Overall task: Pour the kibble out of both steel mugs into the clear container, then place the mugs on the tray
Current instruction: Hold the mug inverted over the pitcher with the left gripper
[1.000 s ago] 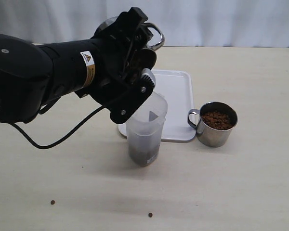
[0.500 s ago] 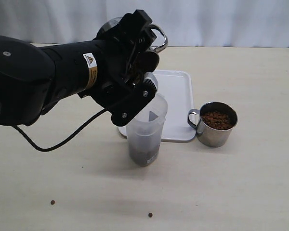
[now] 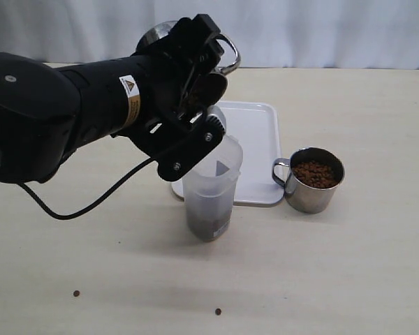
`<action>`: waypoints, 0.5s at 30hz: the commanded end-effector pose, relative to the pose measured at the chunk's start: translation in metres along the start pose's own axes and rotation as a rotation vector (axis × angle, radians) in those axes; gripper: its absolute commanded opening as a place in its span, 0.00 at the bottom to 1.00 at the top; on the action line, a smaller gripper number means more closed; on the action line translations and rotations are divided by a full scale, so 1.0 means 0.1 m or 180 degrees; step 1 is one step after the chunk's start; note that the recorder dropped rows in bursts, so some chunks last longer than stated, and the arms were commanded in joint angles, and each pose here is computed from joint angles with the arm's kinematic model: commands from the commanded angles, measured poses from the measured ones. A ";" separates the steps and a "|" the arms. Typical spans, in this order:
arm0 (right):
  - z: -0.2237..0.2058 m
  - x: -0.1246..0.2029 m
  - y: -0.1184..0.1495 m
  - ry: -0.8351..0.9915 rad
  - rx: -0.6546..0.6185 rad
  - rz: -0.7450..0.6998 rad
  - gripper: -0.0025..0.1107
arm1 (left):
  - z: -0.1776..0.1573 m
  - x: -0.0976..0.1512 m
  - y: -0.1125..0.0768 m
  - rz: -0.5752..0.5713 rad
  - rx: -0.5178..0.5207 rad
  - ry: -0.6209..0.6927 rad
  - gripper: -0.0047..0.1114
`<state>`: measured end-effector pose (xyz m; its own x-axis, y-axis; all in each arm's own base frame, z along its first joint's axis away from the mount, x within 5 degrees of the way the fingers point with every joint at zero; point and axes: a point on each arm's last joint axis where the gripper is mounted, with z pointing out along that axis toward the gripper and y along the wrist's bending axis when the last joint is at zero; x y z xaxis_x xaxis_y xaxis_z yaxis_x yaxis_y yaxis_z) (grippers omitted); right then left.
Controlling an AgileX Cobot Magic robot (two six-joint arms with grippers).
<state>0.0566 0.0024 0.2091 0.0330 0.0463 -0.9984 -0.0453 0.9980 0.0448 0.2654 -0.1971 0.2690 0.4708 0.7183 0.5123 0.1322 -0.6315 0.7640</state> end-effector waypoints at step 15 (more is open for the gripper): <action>0.00 -0.01 0.00 -0.0045 -0.0015 -0.0010 0.06 | -0.02 0.00 0.05 0.0007 -0.0064 -0.0038 0.04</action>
<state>0.0566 0.0024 0.2091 0.0330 0.0463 -0.9984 -0.0453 0.9980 0.0448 0.2650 -0.1979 0.2687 0.4793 0.7130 0.5117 0.1284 -0.6338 0.7628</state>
